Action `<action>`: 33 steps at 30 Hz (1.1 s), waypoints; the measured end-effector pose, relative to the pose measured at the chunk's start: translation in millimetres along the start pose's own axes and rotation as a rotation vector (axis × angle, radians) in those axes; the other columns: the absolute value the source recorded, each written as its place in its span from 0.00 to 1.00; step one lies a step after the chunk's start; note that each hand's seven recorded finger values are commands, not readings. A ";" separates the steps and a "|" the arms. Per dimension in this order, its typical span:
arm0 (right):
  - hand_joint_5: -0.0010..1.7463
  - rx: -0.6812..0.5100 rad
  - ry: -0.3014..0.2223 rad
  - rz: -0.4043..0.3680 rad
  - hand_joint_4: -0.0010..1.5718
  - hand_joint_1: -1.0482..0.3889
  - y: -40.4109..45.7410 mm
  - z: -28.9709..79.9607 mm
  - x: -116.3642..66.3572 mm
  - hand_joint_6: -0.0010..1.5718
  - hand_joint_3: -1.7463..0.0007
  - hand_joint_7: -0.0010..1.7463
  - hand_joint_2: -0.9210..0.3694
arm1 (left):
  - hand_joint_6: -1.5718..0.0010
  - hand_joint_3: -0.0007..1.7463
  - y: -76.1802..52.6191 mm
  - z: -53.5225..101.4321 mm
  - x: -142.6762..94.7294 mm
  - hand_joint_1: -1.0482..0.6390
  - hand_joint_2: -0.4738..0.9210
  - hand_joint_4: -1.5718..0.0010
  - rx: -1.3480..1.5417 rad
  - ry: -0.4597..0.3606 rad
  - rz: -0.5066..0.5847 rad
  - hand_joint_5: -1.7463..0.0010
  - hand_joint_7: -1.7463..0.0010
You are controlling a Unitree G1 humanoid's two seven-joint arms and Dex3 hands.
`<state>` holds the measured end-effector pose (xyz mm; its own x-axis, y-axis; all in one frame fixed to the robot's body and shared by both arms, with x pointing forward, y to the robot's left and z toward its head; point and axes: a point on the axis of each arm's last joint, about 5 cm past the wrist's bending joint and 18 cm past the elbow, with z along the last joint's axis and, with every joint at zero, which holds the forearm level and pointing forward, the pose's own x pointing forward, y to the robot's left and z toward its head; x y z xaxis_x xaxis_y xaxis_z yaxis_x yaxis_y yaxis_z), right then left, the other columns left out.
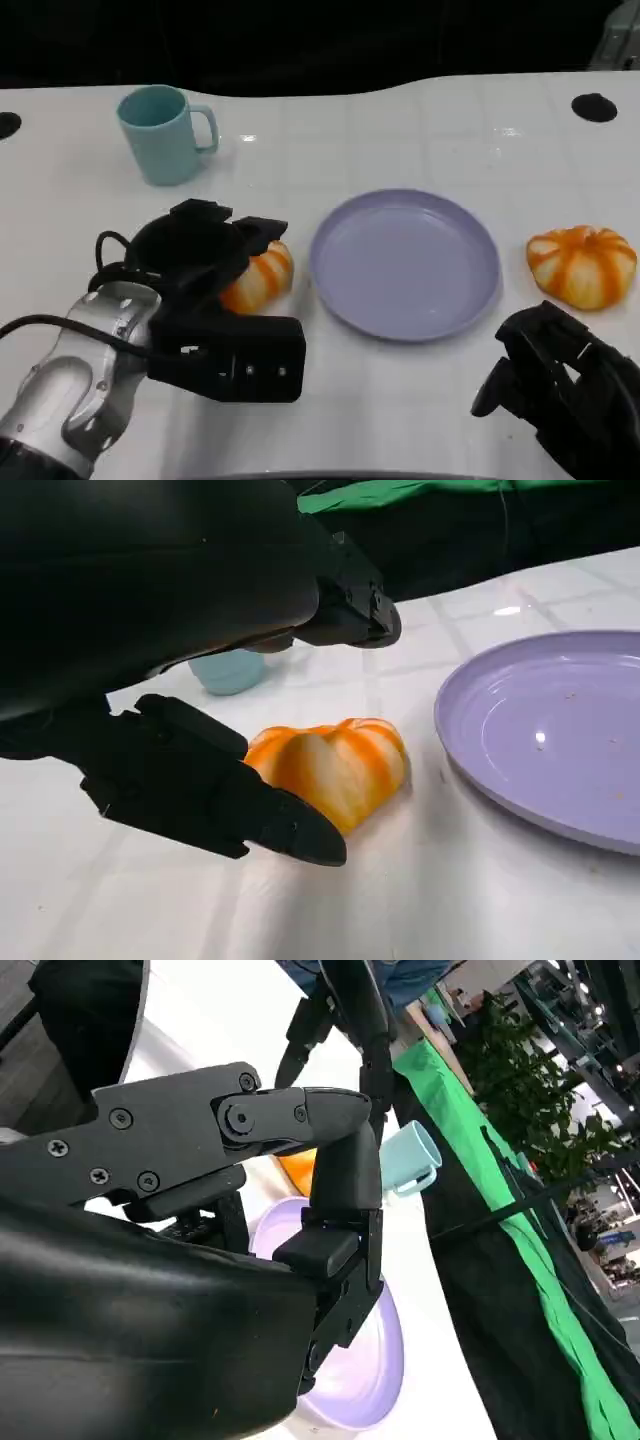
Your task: Grasp the bread from the table and place it into the plate.
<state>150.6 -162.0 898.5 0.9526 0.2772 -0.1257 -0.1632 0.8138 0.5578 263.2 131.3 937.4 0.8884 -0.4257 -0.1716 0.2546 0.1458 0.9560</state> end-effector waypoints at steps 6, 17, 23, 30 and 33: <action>1.00 0.000 0.000 0.000 0.38 0.37 0.0 0.0 0.0 0.32 0.85 0.86 0.00 | 0.84 0.00 -0.3 -0.3 0.0 0.42 0.91 1.00 0.000 0.001 0.000 0.83 1.00; 1.00 0.004 0.007 -0.010 0.37 0.37 -1.2 -1.2 -2.5 0.33 0.88 0.84 0.00 | 0.90 0.01 -21.2 -0.4 48.5 0.36 0.92 1.00 0.015 0.126 -0.166 0.91 1.00; 1.00 0.006 0.007 -0.011 0.37 0.37 -1.4 -1.8 -3.3 0.34 0.87 0.84 0.00 | 0.90 0.01 -21.5 -4.9 69.0 0.35 0.93 1.00 0.083 0.192 -0.193 0.92 1.00; 1.00 0.007 0.006 -0.011 0.37 0.36 -1.3 -1.6 -3.4 0.35 0.89 0.83 0.00 | 0.90 0.00 -24.2 -6.6 70.5 0.35 0.93 1.00 0.075 0.203 -0.209 0.93 1.00; 1.00 0.009 0.005 -0.010 0.37 0.36 -1.5 -1.6 -3.6 0.35 0.88 0.83 0.00 | 0.90 0.00 -26.5 -7.3 69.9 0.36 0.93 0.98 0.072 0.207 -0.217 0.93 1.00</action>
<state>147.0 -163.4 896.8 0.9528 0.2715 -0.1360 -0.1509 0.8121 0.5637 321.4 104.3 898.4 0.8773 -0.2479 -0.4110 0.4254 0.0047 0.9050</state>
